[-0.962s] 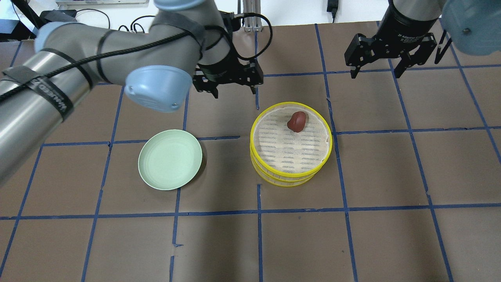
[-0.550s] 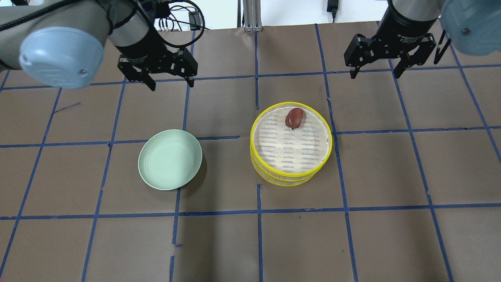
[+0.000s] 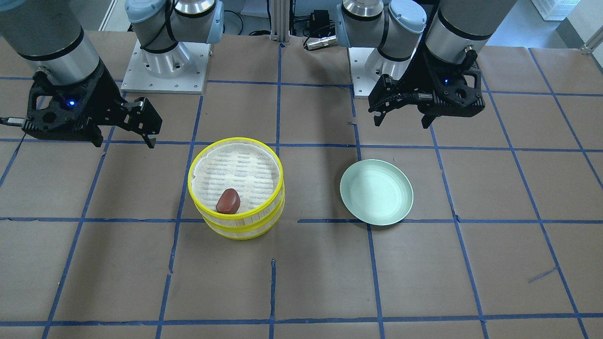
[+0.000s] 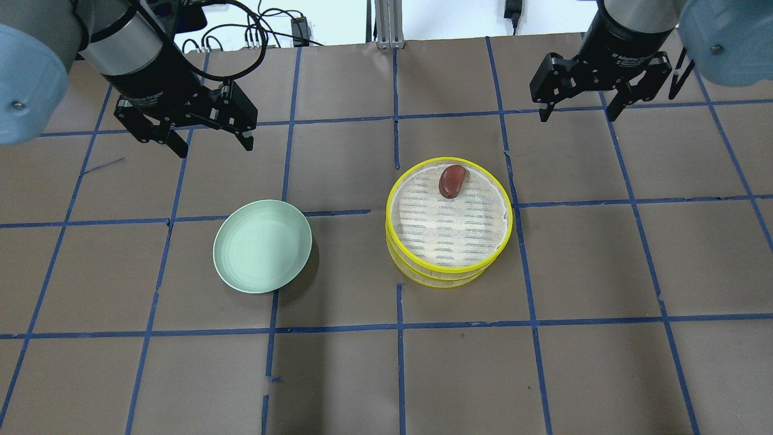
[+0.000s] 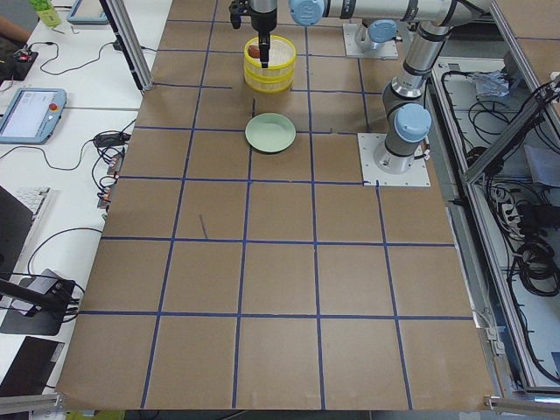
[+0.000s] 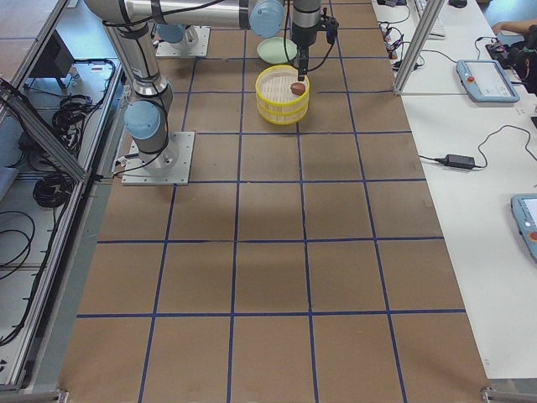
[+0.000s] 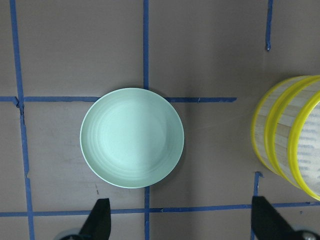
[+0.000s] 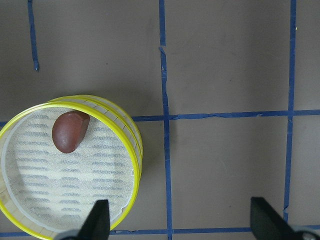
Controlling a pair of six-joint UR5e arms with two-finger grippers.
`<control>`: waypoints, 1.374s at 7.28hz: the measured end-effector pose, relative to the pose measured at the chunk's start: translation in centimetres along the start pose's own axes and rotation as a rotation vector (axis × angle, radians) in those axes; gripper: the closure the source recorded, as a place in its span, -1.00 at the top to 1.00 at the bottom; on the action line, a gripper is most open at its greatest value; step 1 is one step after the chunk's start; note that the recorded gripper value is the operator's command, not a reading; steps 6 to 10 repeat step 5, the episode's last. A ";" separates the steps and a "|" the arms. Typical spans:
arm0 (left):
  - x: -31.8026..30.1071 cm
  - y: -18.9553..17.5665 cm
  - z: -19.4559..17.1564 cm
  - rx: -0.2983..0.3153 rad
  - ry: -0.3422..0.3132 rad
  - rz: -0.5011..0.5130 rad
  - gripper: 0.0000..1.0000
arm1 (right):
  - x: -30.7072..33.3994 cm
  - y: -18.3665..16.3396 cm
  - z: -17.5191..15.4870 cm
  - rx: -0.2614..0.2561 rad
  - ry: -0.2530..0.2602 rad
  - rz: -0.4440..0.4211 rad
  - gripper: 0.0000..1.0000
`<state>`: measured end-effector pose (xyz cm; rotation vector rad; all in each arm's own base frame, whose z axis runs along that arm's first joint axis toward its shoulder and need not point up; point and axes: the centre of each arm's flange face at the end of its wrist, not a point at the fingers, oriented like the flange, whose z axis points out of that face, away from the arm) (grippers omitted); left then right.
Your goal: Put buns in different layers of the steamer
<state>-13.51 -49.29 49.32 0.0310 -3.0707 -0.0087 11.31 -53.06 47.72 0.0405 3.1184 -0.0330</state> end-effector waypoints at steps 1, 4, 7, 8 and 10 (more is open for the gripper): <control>0.0 0.1 -0.1 -0.002 -0.004 0.004 1.00 | -0.1 0.0 0.0 0.000 -0.001 0.000 1.00; -0.1 0.3 0.1 -0.009 -0.007 0.014 1.00 | -0.1 0.0 0.1 -0.002 0.000 0.003 1.00; -0.2 0.5 0.4 -0.017 -0.008 0.017 1.00 | -0.1 0.0 0.1 -0.002 0.000 0.003 1.00; -0.2 0.5 0.4 -0.017 -0.008 0.017 1.00 | -0.1 0.0 0.1 -0.002 0.000 0.003 1.00; -0.2 0.5 0.4 -0.017 -0.008 0.017 1.00 | -0.1 0.0 0.1 -0.002 0.000 0.003 1.00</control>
